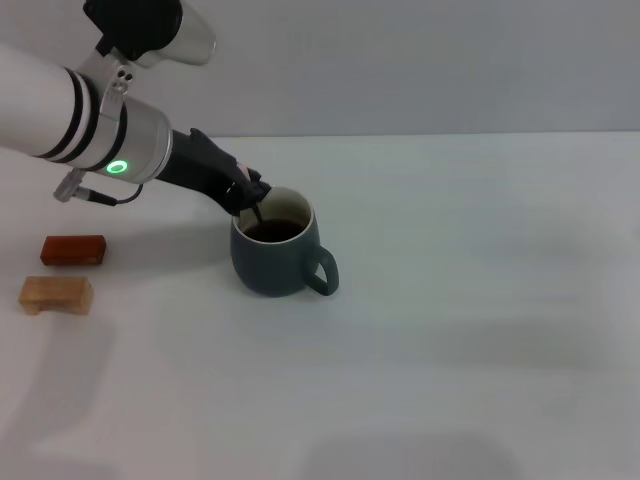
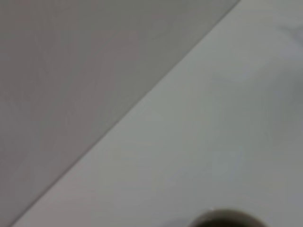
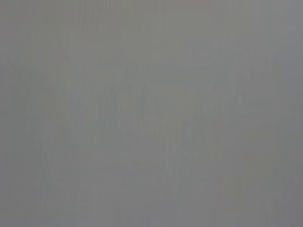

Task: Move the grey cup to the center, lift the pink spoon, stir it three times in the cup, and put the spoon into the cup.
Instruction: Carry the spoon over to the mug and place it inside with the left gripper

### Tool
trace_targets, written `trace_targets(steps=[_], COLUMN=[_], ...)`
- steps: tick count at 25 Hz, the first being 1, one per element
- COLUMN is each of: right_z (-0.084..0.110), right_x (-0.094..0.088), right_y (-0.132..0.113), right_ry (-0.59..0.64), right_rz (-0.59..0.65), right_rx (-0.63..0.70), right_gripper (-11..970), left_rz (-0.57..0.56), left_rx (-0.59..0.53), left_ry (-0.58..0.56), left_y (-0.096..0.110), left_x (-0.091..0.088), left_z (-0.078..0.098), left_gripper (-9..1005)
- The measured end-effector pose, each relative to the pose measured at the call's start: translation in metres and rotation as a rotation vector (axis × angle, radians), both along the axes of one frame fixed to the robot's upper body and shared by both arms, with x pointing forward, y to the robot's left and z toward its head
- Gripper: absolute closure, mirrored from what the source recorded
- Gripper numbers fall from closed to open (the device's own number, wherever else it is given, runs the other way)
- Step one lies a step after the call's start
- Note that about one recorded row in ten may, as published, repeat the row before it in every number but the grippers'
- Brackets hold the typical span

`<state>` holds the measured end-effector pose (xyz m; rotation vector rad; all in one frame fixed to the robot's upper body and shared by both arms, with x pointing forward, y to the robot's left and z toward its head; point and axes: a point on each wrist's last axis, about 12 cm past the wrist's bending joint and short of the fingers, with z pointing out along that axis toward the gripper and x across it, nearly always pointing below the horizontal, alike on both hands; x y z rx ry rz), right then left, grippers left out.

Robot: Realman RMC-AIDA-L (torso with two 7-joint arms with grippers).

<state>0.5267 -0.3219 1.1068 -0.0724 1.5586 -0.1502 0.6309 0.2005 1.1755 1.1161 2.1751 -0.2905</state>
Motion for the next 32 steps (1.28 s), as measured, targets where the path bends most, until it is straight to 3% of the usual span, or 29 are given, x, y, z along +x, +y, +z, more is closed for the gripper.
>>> trace_targets(steps=[9, 14, 23, 32], right_z=[0.0, 0.0, -0.001, 0.0], right_x=[0.0, -0.001, -0.003, -0.005], right_y=[0.002, 0.003, 0.002, -0.001], right_ry=[-0.003, -0.002, -0.001, 0.0], right_rz=[0.006, 0.009, 0.005, -0.004], right_rx=[0.0, 0.0, 0.001, 0.001], right_gripper=[961, 961, 961, 961], left_rz=[-0.028, -0.054, -0.031, 0.029], left_rx=[-0.001, -0.034, -0.07, -0.063], left_ry=[0.053, 0.057, -0.027, -0.034], left_y=[0.005, -0.005, -0.018, -0.008], left_x=[-0.015, -0.019, -0.007, -0.002], left_z=[0.001, 0.001, 0.004, -0.003], left_gripper=[853, 853, 852, 852])
